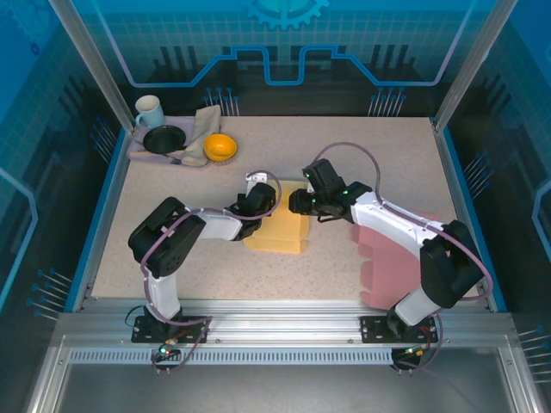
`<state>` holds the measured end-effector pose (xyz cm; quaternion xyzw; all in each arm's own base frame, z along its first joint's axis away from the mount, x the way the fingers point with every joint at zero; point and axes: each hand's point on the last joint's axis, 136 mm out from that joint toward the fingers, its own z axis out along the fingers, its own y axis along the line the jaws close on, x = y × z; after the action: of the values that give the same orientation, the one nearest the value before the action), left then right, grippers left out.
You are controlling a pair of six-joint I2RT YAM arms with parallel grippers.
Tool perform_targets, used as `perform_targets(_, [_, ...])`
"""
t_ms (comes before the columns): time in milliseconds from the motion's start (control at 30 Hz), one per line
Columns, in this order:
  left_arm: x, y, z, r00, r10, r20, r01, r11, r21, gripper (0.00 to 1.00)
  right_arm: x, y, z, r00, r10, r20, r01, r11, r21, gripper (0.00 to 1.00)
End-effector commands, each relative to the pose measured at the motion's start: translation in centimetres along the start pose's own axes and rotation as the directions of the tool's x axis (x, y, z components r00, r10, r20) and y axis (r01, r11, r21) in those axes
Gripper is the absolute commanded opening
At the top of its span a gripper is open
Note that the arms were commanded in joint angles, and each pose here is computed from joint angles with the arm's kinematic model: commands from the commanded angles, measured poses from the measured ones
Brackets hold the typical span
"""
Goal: Fold the paper box
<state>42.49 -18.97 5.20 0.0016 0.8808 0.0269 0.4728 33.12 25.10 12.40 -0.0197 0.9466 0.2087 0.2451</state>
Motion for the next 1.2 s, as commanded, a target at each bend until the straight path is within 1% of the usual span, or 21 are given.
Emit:
perform_targets(0, [2.3,1.2,0.0,0.995,0.053,-0.086,-0.058,0.997,-0.054,0.07,-0.2,-1.4,2.2,0.996,-0.069,0.057,0.066,0.996,0.052,0.33])
perform_targets(167, [2.4,1.1,0.0,0.995,0.053,-0.088,-0.058,0.997,-0.053,0.07,-1.6,-4.8,3.8,0.987,-0.061,0.146,0.049,0.995,0.087,0.29])
perform_targets(300, [2.4,1.2,-0.1,0.994,0.056,-0.090,-0.061,0.997,-0.052,0.07,-2.5,-8.5,4.3,0.988,-0.023,0.150,0.002,0.990,0.140,0.29])
perform_targets(400, [2.5,1.2,-0.2,0.994,0.055,-0.091,-0.060,0.997,-0.051,0.07,-2.7,-10.5,4.5,0.989,0.007,0.150,-0.032,0.986,0.165,0.28])
perform_targets(567, [2.7,1.2,0.0,0.993,0.066,-0.102,-0.072,0.996,-0.056,0.07,-2.7,-11.6,5.5,0.990,0.061,0.131,-0.083,0.982,0.169,0.25])
perform_targets(733, [2.7,1.2,0.0,0.993,0.064,-0.102,-0.071,0.996,-0.058,0.07,-2.0,-12.1,6.9,0.989,0.126,0.081,-0.140,0.972,0.190,0.22])
perform_targets(800, [2.7,1.2,0.0,0.992,0.066,-0.104,-0.072,0.996,-0.058,0.07,-1.7,-12.0,7.6,0.988,0.141,0.067,-0.151,0.972,0.179,0.21])
perform_targets(867, [2.7,1.3,0.0,0.992,0.065,-0.105,-0.072,0.996,-0.059,0.07,-1.7,-11.4,7.9,0.986,0.152,0.072,-0.160,0.978,0.135,0.21])
perform_targets(1000, [2.7,1.1,0.0,0.992,0.066,-0.106,-0.072,0.996,-0.056,0.07,-2.6,-8.7,7.7,0.983,0.154,0.097,-0.153,0.988,-0.015,0.22])
perform_targets(1167, [2.7,1.2,0.1,0.992,0.069,-0.110,-0.075,0.995,-0.059,0.06,-2.8,-6.1,7.4,0.988,0.115,0.098,-0.106,0.990,-0.096,0.22])
